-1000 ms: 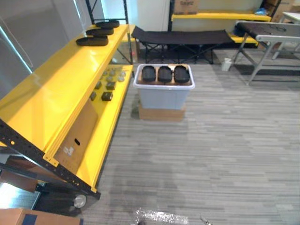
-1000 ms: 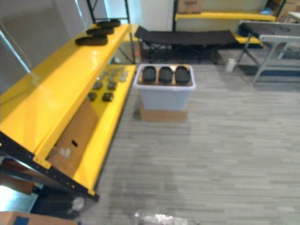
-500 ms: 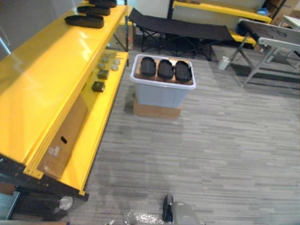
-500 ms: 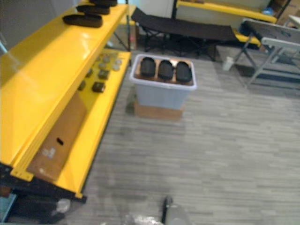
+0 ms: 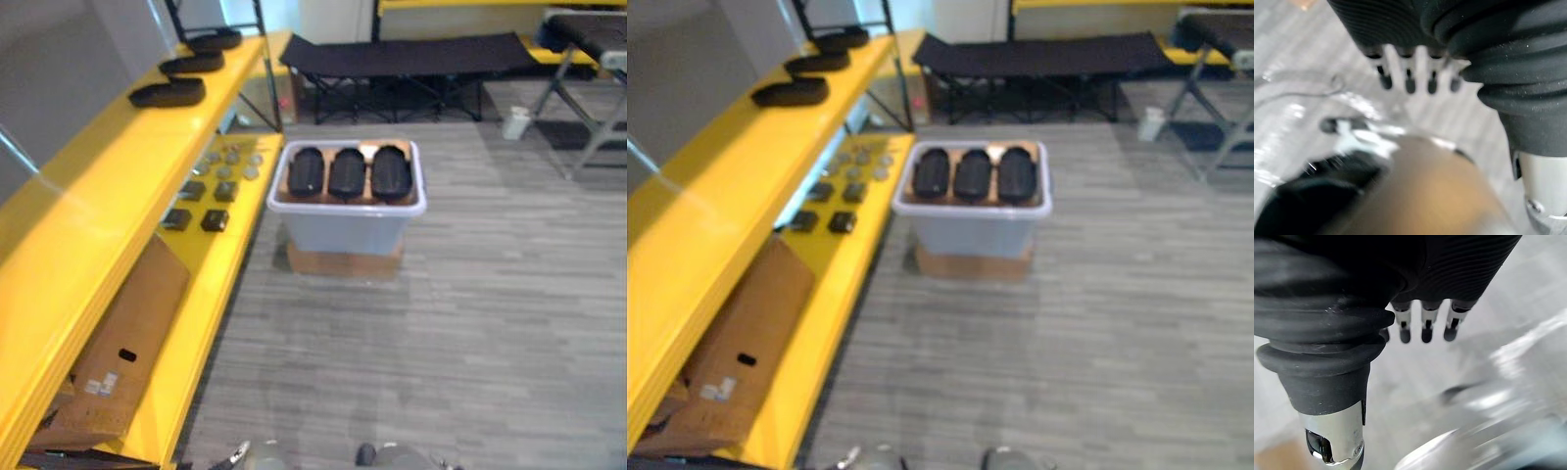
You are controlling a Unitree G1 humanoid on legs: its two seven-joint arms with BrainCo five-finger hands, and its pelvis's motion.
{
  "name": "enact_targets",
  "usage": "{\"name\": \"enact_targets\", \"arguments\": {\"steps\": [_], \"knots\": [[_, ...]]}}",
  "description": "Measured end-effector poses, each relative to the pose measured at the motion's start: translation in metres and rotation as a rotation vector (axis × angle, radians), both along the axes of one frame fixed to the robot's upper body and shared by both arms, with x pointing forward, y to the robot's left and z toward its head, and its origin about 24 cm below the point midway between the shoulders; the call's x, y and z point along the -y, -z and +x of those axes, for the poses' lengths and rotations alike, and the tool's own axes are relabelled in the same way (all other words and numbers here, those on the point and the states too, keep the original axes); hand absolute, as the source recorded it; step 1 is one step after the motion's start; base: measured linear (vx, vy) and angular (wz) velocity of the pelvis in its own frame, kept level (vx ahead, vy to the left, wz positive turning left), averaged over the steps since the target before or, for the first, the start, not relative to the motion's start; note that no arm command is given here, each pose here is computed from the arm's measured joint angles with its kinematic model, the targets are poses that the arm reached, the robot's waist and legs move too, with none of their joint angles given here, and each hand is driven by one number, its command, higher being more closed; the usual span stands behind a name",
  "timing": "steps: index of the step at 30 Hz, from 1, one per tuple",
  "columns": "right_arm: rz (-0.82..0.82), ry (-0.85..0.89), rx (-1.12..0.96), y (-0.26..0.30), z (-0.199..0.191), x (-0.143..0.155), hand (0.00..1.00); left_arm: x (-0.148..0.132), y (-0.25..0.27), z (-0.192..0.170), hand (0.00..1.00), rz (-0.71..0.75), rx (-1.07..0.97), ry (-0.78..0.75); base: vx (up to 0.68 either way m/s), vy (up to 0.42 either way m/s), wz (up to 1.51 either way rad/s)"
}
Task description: Walk over and take plastic housings, then place them on the shelf
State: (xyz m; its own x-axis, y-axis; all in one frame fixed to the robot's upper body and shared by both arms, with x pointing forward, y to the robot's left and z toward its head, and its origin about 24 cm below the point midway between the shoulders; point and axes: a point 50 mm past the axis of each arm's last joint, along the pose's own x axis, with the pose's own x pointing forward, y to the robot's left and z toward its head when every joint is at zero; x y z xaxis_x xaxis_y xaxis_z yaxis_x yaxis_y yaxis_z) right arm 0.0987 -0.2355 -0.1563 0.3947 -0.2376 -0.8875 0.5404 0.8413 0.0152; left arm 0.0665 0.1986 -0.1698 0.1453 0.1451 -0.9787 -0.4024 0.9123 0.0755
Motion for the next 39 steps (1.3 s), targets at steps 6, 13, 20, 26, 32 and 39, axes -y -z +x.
{"name": "enact_targets", "arguments": {"steps": [6,13,20,26,32,39], "knots": [[0.035,-0.017,0.081,-0.009,0.037,-0.009,0.0,0.006,0.006,-0.042,0.0,-0.007,-0.109,0.084,0.33,0.186,-0.24],[0.149,-0.061,0.006,0.002,0.023,-0.037,0.0,-0.015,0.001,-0.022,0.0,0.091,-0.042,0.088,0.37,0.176,-0.05],[0.101,-0.077,0.034,0.004,0.015,-0.038,0.0,-0.015,-0.02,0.063,0.0,0.131,0.298,0.13,0.35,0.038,0.19],[0.081,-0.25,0.096,0.001,0.022,-0.044,0.0,-0.012,-0.018,0.058,0.0,0.076,0.276,0.032,0.32,-0.2,0.15],[0.031,-0.442,0.14,-0.006,0.032,-0.037,0.0,0.015,-0.004,0.031,0.0,0.051,0.119,-0.069,0.28,-0.276,0.14],[0.026,-0.588,0.534,-0.05,0.078,-0.063,0.0,0.002,-0.006,0.021,0.0,0.112,0.142,-0.133,0.11,-0.112,0.02]]}}
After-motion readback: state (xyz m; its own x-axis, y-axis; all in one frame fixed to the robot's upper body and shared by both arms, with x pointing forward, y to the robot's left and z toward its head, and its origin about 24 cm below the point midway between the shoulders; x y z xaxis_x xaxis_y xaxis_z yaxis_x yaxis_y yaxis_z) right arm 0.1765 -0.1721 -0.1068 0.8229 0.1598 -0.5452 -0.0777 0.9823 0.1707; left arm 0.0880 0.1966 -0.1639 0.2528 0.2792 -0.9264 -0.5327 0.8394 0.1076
